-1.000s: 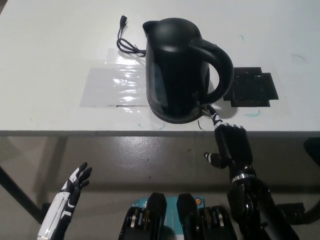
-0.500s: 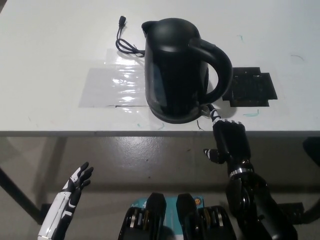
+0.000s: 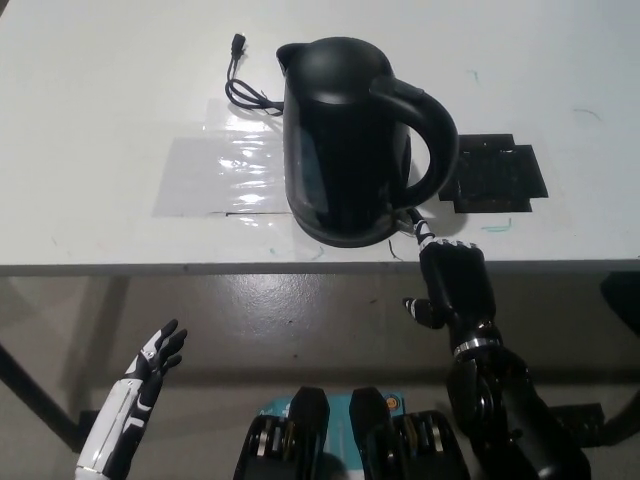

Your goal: A kettle is kept at the center of the table close to the robot and the robot uses its right index finger to press downwards on the transparent start boiling button

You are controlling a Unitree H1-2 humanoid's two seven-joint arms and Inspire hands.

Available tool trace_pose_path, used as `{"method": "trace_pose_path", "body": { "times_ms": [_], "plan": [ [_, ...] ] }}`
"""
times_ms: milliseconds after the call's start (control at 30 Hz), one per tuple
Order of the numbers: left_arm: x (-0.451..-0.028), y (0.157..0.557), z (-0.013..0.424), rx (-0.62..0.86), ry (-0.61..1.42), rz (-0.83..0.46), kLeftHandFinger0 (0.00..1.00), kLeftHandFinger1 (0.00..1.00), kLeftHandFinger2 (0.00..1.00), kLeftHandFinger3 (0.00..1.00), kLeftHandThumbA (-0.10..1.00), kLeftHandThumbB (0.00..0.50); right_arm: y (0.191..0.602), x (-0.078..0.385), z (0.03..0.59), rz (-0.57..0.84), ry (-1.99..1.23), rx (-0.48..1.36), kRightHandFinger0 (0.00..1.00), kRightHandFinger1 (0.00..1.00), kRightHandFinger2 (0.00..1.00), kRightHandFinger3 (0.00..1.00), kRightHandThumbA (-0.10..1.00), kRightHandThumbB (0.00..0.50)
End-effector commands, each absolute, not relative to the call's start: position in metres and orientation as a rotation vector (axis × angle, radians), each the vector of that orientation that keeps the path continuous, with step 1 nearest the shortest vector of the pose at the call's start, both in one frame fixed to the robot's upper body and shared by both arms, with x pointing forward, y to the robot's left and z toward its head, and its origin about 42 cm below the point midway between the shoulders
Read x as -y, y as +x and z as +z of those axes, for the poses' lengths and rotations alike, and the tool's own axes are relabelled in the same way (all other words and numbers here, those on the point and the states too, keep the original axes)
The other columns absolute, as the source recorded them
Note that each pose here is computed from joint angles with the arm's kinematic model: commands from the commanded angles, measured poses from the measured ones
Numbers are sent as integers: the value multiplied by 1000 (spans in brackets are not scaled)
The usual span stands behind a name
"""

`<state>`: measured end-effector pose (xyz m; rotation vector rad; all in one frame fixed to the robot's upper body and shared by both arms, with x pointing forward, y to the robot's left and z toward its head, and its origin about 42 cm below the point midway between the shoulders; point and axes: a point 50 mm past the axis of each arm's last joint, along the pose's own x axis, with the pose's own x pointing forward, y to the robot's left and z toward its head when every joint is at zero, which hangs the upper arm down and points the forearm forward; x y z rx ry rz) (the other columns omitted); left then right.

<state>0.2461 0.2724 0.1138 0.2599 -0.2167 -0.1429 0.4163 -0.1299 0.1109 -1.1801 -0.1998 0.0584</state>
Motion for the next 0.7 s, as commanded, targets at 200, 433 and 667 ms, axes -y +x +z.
{"method": "trace_pose_path", "body": {
  "times_ms": [200,433,667],
  "plan": [
    [-272,249,127,286,268,-168,1000,1000,1000,1000,1000,360,418,117,111,130,-1225,169,0,0,0,1000,1000,235],
    [-272,247,127,279,267,-169,1000,1000,1000,1000,1000,360,409,113,103,176,-1234,124,0,0,0,1000,1000,258],
    [-272,246,125,279,271,-175,1000,1000,1000,1000,1000,356,399,115,111,165,-1214,151,0,0,0,1000,1000,245]
  ]
}}
